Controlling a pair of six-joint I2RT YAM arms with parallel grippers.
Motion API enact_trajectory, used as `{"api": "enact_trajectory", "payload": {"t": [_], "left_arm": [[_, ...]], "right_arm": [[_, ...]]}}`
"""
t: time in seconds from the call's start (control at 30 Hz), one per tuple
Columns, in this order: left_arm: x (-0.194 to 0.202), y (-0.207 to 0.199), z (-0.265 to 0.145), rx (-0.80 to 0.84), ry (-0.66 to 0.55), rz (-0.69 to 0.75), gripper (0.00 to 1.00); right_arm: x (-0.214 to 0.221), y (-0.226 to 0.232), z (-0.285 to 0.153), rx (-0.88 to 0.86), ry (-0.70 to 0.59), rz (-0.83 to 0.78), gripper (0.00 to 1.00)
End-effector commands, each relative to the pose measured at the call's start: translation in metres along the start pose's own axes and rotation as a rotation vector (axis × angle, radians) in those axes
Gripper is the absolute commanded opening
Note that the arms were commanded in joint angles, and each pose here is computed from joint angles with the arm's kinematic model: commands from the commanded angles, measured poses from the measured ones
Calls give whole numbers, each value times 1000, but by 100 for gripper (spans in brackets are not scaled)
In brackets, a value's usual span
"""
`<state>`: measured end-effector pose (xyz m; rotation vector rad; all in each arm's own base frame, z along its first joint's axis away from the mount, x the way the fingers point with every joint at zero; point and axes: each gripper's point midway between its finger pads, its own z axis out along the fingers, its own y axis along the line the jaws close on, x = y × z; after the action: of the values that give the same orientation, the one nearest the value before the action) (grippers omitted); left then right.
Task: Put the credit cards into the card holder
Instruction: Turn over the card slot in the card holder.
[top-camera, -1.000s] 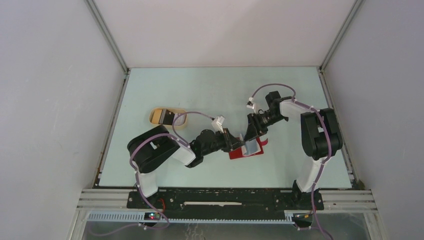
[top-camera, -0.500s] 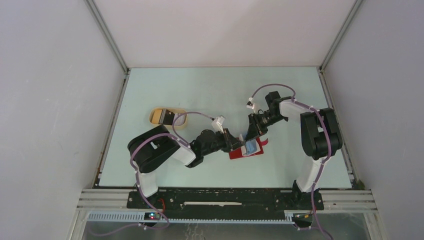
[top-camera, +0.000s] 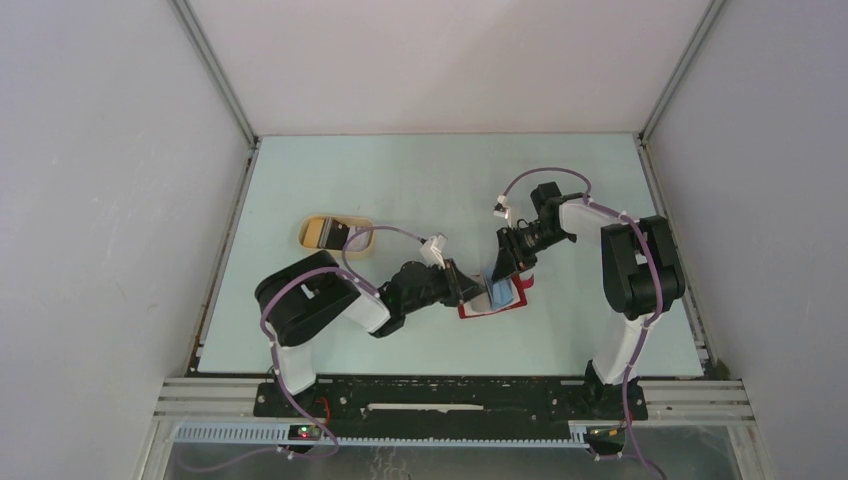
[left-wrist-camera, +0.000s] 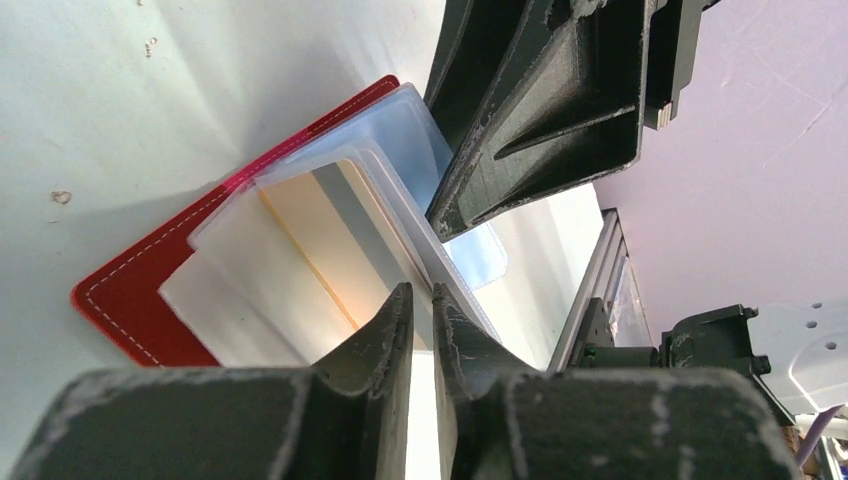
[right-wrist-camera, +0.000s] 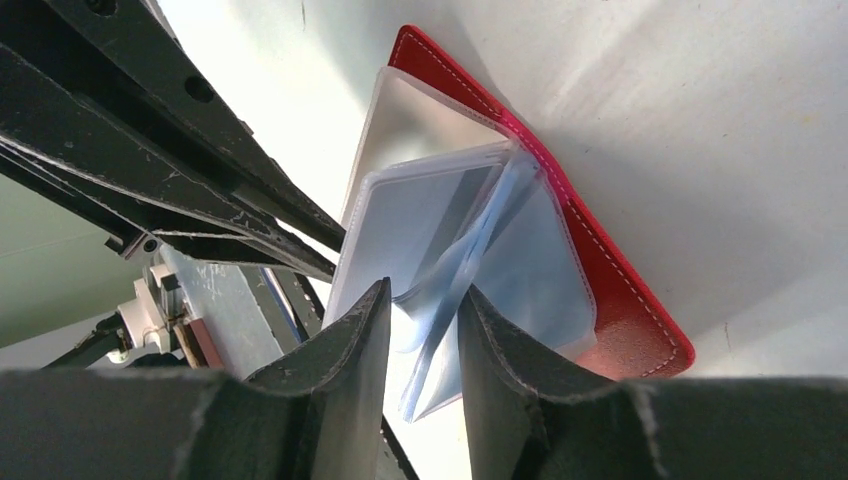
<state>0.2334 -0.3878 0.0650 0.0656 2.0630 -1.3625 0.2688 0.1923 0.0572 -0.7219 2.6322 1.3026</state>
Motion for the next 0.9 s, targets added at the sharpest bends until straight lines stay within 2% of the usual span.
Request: {"api": "enact_trajectory", "payload": {"t": [0.0, 0.6, 0.87], "left_arm": [[1, 5, -8, -28, -15, 13, 18], [-10, 7, -45, -63, -88, 37, 27], [-12, 0, -37, -48, -66, 68, 27]], "right_arm": [[-12, -4, -4, 38, -22, -29, 40], [-11, -12, -4, 84, -9, -39, 40], [-11, -11, -3, 85, -7, -46, 40]]}}
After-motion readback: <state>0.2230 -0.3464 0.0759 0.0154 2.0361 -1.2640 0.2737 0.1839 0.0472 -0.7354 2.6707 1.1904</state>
